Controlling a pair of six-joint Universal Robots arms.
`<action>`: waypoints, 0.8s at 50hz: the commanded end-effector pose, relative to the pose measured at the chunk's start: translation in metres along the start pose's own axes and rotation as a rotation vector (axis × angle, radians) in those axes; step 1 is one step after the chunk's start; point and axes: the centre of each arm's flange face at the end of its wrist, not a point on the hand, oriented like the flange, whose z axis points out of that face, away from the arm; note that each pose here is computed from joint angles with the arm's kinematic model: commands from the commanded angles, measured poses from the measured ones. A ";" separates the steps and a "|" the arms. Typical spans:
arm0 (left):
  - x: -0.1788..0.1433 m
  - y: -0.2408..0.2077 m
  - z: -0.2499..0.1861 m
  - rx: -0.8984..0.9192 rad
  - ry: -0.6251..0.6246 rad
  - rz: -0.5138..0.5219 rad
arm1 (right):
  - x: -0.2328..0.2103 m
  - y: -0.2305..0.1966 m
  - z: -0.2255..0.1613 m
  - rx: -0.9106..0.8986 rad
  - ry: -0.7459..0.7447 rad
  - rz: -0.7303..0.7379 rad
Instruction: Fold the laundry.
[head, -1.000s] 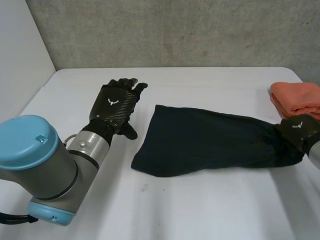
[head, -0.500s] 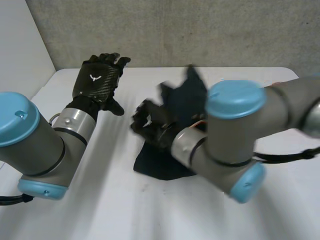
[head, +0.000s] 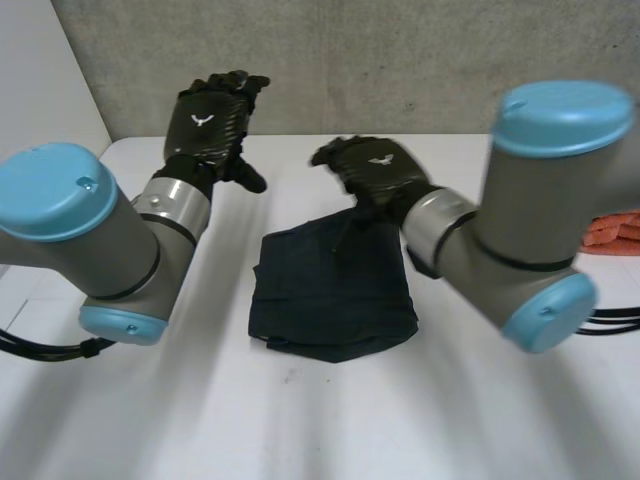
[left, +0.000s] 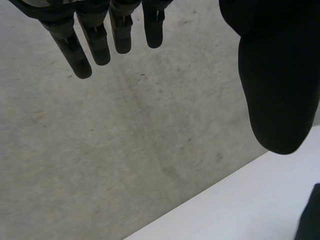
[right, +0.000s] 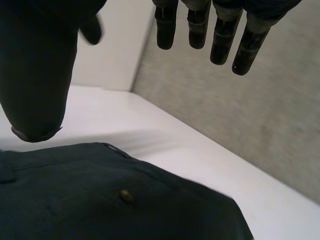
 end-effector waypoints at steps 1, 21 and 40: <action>0.028 0.014 -0.007 -0.094 0.077 -0.038 | 0.040 0.004 -0.013 -0.072 0.118 0.135; 0.051 0.112 -0.046 -0.538 0.147 0.123 | 0.045 0.095 0.035 -0.299 0.090 0.004; 0.052 0.089 -0.033 -0.460 0.166 0.234 | 0.058 0.063 0.023 -0.243 0.188 -0.129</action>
